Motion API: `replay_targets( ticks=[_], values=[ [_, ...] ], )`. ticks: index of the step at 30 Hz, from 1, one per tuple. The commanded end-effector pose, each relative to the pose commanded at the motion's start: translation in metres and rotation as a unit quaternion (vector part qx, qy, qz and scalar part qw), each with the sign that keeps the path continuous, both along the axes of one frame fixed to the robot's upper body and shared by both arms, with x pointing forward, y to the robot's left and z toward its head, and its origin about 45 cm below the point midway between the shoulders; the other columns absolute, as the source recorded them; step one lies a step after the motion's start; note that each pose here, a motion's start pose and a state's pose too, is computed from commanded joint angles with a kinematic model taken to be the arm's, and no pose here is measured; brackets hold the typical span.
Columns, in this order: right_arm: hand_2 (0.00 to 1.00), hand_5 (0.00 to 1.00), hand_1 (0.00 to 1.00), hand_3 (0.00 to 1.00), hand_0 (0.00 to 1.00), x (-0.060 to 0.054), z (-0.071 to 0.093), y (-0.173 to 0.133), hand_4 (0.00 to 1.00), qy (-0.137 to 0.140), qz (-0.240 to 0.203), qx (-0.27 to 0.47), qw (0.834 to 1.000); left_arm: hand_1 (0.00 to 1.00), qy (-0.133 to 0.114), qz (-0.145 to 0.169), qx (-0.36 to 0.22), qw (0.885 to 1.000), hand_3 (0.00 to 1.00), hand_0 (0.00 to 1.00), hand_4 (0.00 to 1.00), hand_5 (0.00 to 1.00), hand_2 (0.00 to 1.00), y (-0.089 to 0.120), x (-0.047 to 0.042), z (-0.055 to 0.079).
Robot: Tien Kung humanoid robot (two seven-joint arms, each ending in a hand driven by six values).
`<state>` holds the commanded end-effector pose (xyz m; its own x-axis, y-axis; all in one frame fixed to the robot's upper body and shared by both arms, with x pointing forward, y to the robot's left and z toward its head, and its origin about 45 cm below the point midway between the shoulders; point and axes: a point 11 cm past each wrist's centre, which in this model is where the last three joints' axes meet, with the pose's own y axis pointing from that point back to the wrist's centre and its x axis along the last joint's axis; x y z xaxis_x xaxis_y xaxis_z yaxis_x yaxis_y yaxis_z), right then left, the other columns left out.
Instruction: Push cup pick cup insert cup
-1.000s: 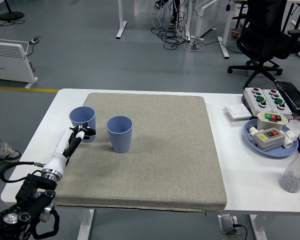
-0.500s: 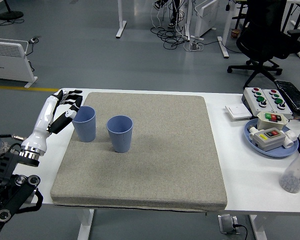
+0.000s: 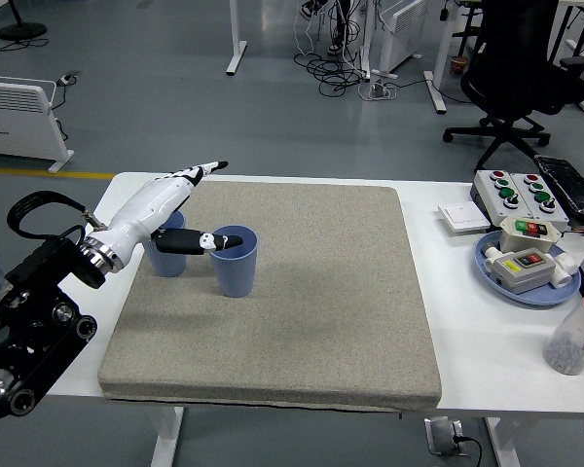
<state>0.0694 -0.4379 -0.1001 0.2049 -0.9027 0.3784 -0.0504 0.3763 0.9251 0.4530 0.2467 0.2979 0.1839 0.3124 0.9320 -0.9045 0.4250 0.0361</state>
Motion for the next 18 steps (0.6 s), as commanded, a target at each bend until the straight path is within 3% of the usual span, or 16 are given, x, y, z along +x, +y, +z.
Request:
replay_targets(
  ticks=[1,3,10,18],
  values=[
    [0.705,0.39,0.668,0.598,0.73,-0.001,0.0,0.0,0.166,0.001,0.0,0.0,1.0,0.959,0.008,-0.001,0.01,1.0,0.998,0.911,0.998,0.572,0.998,-0.002,0.0021,-0.001],
    [0.705,0.39,0.668,0.598,0.73,-0.002,0.0,0.0,0.166,0.003,0.001,0.0,1.0,0.959,0.031,-0.003,0.036,0.999,0.998,0.911,0.998,0.572,0.998,-0.008,0.0082,-0.006],
    [0.705,0.39,0.668,0.598,0.73,-0.006,-0.001,0.0,0.166,0.007,0.001,0.0,1.0,0.963,0.072,-0.002,0.095,0.993,0.998,0.923,0.998,0.596,0.998,-0.017,0.0198,-0.021],
    [0.705,0.388,0.668,0.599,0.73,-0.005,-0.001,0.0,0.166,0.007,0.003,0.0,1.0,0.954,0.087,-0.005,0.129,0.988,0.998,0.911,0.998,0.56,0.998,-0.025,0.0316,-0.028]
  ],
)
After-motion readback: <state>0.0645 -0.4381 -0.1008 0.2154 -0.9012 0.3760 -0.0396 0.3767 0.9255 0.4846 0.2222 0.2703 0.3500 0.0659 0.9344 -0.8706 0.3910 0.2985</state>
